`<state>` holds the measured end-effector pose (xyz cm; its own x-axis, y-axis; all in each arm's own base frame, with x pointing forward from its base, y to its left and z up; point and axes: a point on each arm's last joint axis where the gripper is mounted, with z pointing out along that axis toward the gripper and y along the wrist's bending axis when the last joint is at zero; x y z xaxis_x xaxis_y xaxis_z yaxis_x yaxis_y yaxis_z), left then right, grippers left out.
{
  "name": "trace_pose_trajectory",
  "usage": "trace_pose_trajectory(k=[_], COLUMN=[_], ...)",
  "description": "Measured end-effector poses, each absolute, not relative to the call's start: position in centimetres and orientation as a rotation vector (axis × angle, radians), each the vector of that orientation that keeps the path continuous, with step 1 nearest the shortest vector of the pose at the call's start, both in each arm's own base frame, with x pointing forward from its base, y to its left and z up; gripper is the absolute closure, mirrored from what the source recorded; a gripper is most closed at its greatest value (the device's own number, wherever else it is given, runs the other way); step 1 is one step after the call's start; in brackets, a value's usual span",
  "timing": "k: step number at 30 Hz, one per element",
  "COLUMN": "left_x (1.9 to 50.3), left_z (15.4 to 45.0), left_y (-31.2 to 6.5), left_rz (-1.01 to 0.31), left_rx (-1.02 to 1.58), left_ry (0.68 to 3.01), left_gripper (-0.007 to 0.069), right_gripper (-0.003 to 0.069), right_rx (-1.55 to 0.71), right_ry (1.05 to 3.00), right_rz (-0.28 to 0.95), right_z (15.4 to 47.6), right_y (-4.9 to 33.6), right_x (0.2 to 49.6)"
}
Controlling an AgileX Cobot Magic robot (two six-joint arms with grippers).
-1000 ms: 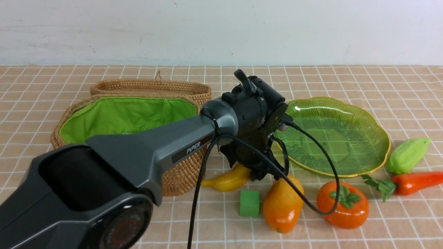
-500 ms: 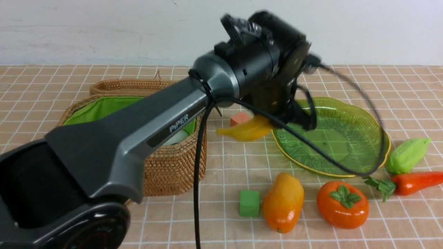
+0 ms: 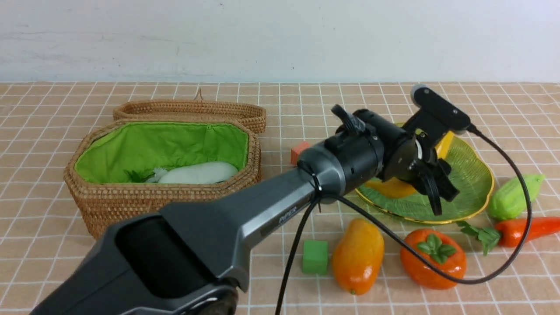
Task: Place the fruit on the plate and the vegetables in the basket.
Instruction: Use the left arm to grab a banana and put it into the right plate, then grab the mango with your left arm and place it on the right plate
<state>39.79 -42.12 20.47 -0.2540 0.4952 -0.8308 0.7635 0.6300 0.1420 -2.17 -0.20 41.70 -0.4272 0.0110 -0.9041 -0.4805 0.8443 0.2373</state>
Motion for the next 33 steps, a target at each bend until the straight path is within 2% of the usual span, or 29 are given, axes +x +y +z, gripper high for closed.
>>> trace_pose_trajectory(k=[2, 6, 8, 11, 12, 14, 16, 18, 21, 24, 27, 28, 33], left_x=[39.8, 39.5, 39.1, 37.2, 36.9, 34.8, 33.1, 32.1, 30.7, 29.7, 29.0, 28.8, 30.0], left_z=[20.4, 21.7, 22.5, 26.8, 27.4, 31.0, 33.9, 35.2, 35.9, 34.6, 32.1, 30.5, 26.2], left_y=[-42.2, -41.7, -41.4, -39.6, -39.3, -37.3, -35.5, -34.4, -33.0, -32.2, -32.3, -32.6, -34.1], left_rz=[-0.362, -0.351, -0.344, -0.350, -0.354, -0.355, -0.345, -0.341, -0.334, -0.309, -0.278, -0.256, -0.235], left_rx=[0.995, 1.007, 1.017, 1.039, 1.037, 1.041, 1.034, 1.022, 1.014, 1.041, 1.086, 1.109, 1.061], left_ry=[1.910, 1.939, 1.971, 2.090, 2.111, 2.252, 2.326, 2.362, 2.395, 2.473, 2.551, 2.594, 2.644], left_gripper=[0.0098, 0.0013, 0.0005, 0.0023, 0.0034, 0.0101, 0.0193, 0.0271, 0.0396, 0.0437, 0.0373, 0.0309, 0.0071], right_gripper=[0.0435, 0.0435, 0.0435, 0.0435, 0.0435, 0.0435, 0.0432, 0.0431, 0.0431, 0.0426, 0.0426, 0.0426, 0.0426], right_rx=[-0.349, -0.348, -0.348, -0.345, -0.346, -0.348, -0.347, -0.346, -0.343, -0.341, -0.341, -0.341, -0.341], right_ry=[1.947, 1.947, 1.948, 1.953, 1.955, 1.969, 1.970, 1.972, 1.971, 1.972, 1.973, 1.974, 1.974], right_rz=[0.577, 0.578, 0.577, 0.571, 0.569, 0.562, 0.556, 0.550, 0.540, 0.530, 0.530, 0.530, 0.531], right_z=[41.7, 41.7, 41.7, 41.7, 41.6, 41.5, 41.5, 41.5, 41.5, 41.5, 41.5, 41.5, 41.5], right_y=[-0.2, -0.2, -0.2, -0.2, -0.2, -0.3, -0.3, -0.4, -0.4, -0.5, -0.5, -0.5, -0.5], right_x=[-2.2, -2.2, -2.2, -2.2, -2.2, -2.2, -2.2, -2.2, -2.2, -2.1, -2.1, -2.1, -2.1])
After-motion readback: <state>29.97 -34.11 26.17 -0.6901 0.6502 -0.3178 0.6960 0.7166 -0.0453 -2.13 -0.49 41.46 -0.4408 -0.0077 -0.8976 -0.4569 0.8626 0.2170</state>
